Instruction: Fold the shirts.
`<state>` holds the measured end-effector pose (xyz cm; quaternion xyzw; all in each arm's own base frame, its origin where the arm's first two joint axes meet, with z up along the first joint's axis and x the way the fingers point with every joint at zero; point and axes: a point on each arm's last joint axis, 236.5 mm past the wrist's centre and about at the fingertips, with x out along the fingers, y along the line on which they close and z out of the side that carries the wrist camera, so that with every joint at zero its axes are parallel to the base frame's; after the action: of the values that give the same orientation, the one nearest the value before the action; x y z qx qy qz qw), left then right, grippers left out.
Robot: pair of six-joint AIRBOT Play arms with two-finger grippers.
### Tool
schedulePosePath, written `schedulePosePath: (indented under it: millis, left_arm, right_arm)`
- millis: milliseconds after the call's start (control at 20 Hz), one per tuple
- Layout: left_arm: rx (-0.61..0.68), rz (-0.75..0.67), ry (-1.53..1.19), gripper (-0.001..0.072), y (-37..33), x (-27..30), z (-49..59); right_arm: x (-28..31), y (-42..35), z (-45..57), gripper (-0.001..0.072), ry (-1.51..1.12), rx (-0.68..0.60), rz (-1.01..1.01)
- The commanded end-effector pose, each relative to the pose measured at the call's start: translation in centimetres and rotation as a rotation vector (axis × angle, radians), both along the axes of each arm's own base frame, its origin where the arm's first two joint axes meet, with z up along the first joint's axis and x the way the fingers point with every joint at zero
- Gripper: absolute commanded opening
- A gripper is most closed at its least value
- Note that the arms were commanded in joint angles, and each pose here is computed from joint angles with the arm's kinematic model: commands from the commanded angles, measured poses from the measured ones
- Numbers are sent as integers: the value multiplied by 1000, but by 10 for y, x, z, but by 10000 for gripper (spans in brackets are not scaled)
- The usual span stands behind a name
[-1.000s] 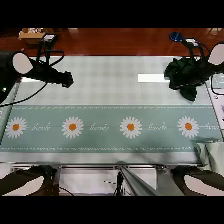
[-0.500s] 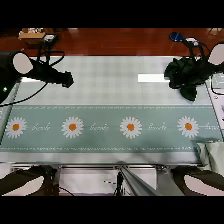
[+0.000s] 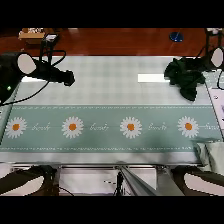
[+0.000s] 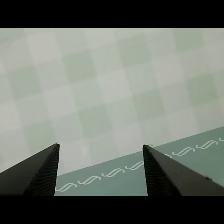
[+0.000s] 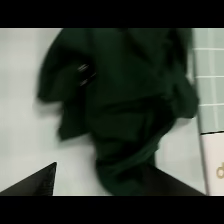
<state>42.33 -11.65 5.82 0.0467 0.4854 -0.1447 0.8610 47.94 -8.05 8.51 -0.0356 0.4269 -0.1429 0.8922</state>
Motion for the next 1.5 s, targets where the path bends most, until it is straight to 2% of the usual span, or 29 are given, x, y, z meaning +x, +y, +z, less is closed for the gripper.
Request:
schedulePosePath:
  millis: [0,250,450,550,600,650,700,750,900,1050,1300,1450]
  left_arm:
    - [-2,1,-11,630,-1,2,2]
    - [-41,2,-6,630,-8,1,4]
    - [-47,2,-4,631,-9,0,4]
    - [-47,2,-4,630,-9,0,4]
    - [-47,2,-4,630,-9,0,4]
    - [-46,2,-4,630,-9,0,4]
    - [-46,2,-4,630,-9,0,4]
    - [-46,2,-5,630,-9,0,4]
    - [-48,-4,-9,630,-9,-2,18]
    - [-48,-26,-20,629,-10,-10,63]
    - [-92,-44,-225,628,-7,-34,196]
    - [-156,-29,-389,628,0,-74,275]
  right_arm:
    - [19,-62,-23,579,-96,79,-188]
    - [19,-98,-103,592,-38,316,-343]
    - [36,-93,-141,586,-45,375,-337]
    - [43,-81,-163,559,-34,411,-337]
    - [44,-76,-174,455,-22,429,-341]
    - [45,-71,-180,298,-12,442,-341]
    - [46,-67,-181,75,-10,450,-340]
    - [47,-65,-173,24,-21,454,-336]
    - [61,-67,-91,24,-149,378,-218]
    - [52,-61,51,24,-345,266,-82]
    - [-41,-6,271,24,-755,232,81]
    - [-115,24,343,24,-909,213,140]
